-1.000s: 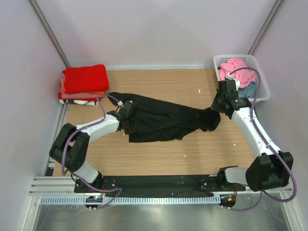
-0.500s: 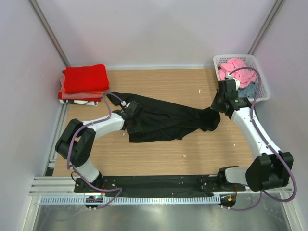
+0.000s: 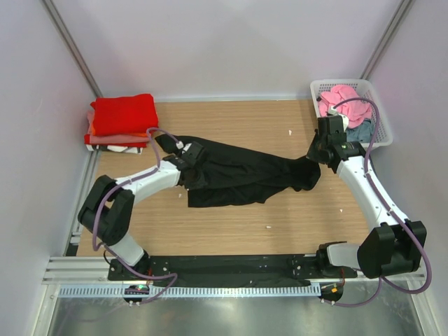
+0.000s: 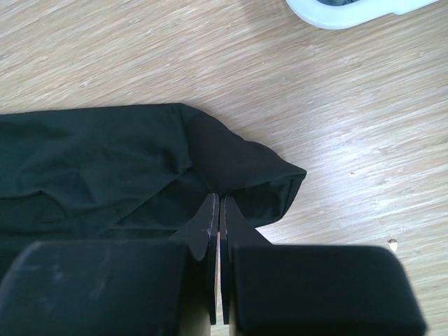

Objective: Fold and stack the t-shirts
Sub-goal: Flatten the tshirt out

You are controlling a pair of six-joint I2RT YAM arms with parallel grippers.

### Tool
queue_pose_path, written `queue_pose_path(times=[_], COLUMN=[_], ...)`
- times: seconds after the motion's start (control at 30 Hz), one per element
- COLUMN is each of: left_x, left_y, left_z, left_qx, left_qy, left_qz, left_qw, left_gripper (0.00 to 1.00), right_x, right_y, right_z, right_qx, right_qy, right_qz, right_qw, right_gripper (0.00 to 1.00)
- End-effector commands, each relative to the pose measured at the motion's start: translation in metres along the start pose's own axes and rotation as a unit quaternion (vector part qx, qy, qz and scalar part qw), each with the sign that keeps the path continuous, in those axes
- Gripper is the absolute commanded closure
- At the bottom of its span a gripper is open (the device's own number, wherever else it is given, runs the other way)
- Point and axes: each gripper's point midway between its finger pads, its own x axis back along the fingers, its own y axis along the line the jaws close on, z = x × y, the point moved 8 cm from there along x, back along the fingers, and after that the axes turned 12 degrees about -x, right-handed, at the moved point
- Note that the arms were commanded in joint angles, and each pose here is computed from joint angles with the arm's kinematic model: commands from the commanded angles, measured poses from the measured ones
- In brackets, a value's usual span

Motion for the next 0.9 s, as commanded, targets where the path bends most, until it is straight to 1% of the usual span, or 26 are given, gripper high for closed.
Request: queue_pose_path(times=[0.0, 0.07, 0.1, 0.13, 0.2, 0.23, 0.3, 0.33, 0.37, 0.4, 0.43, 0.47, 0.53, 0.57, 0.6, 0.63, 0.67, 0.7, 0.77, 0.8, 0.87], left_x=[0.049, 0.066, 0.089, 0.102, 0.133, 0.159, 0.188, 0.220, 0.234, 0.252, 0.282, 0.298, 0.328, 0.350, 0.361, 0.376, 0.391, 0.402, 0.429, 0.437, 0.456], left_y=[-0.002, 0.001, 0.002, 0.004, 0.008, 0.012, 0.019, 0.027, 0.031, 0.037, 0.046, 0.053, 0.064, 0.075, 0.080, 0.087, 0.094, 0.099, 0.111, 0.114, 0.123], left_z=[-0.025, -0.027, -0.036, -0.034, -0.043, -0.042, -0.042, -0.042, -0.041, -0.039, -0.035, -0.032, -0.027, -0.018, -0.014, -0.009, 0.002, 0.007, 0.024, 0.028, 0.036], left_qx=[-0.006, -0.009, -0.005, -0.009, -0.010, -0.010, -0.017, -0.011, -0.010, -0.016, -0.009, -0.010, -0.023, -0.021, -0.022, -0.034, -0.039, -0.041, -0.051, -0.051, -0.046], left_qy=[-0.058, -0.071, -0.102, -0.104, -0.143, -0.169, -0.203, -0.241, -0.257, -0.278, -0.318, -0.340, -0.387, -0.421, -0.440, -0.464, -0.485, -0.500, -0.536, -0.548, -0.574], left_qz=[0.011, 0.010, 0.020, 0.019, 0.026, 0.036, 0.040, 0.057, 0.063, 0.072, 0.098, 0.110, 0.133, 0.151, 0.161, 0.169, 0.193, 0.203, 0.235, 0.244, 0.255], left_qw=[0.998, 0.997, 0.995, 0.994, 0.989, 0.985, 0.978, 0.969, 0.964, 0.958, 0.943, 0.934, 0.912, 0.894, 0.883, 0.869, 0.852, 0.841, 0.809, 0.799, 0.777], left_gripper=[1.00, 1.00, 1.00, 1.00, 1.00, 1.00, 1.00, 1.00, 1.00, 1.00, 1.00, 1.00, 1.00, 1.00, 1.00, 1.00, 1.00, 1.00, 1.00, 1.00, 1.00], right_x=[0.011, 0.021, 0.027, 0.035, 0.060, 0.071, 0.105, 0.117, 0.130, 0.154, 0.165, 0.183, 0.222, 0.238, 0.264, 0.278, 0.293, 0.307, 0.343, 0.353, 0.382], right_y=[0.006, 0.008, 0.009, 0.010, 0.014, 0.016, 0.021, 0.021, 0.022, 0.019, 0.017, 0.015, 0.006, 0.004, -0.007, -0.013, -0.019, -0.027, -0.049, -0.056, -0.072], right_z=[-0.009, -0.012, -0.015, -0.017, -0.025, -0.028, -0.033, -0.033, -0.035, -0.035, -0.036, -0.038, -0.035, -0.037, -0.031, -0.030, -0.030, -0.026, -0.018, -0.015, -0.009], right_qx=[-0.006, -0.010, -0.016, -0.019, -0.031, -0.033, -0.031, -0.031, -0.028, -0.027, -0.026, -0.024, -0.013, -0.011, -0.007, -0.008, -0.011, -0.016, -0.027, -0.031, -0.044], right_qy=[-0.020, -0.026, -0.033, -0.038, -0.058, -0.064, -0.085, -0.091, -0.102, -0.122, -0.135, -0.155, -0.198, -0.224, -0.259, -0.281, -0.307, -0.331, -0.393, -0.410, -0.453], right_qz=[-0.030, -0.047, -0.056, -0.066, -0.103, -0.123, -0.191, -0.213, -0.235, -0.266, -0.279, -0.300, -0.351, -0.370, -0.394, -0.402, -0.412, -0.418, -0.433, -0.437, -0.445], right_qw=[0.999, 0.998, 0.998, 0.997, 0.993, 0.990, 0.977, 0.972, 0.966, 0.956, 0.950, 0.941, 0.915, 0.902, 0.882, 0.871, 0.858, 0.846, 0.811, 0.800, 0.771], right_gripper=[0.99, 0.99, 0.99, 0.99, 0.99, 0.99, 0.99, 0.99, 0.99, 0.99, 0.99, 0.99, 0.99, 0.99, 0.99, 0.99, 0.99, 0.99, 0.99, 0.99, 0.99])
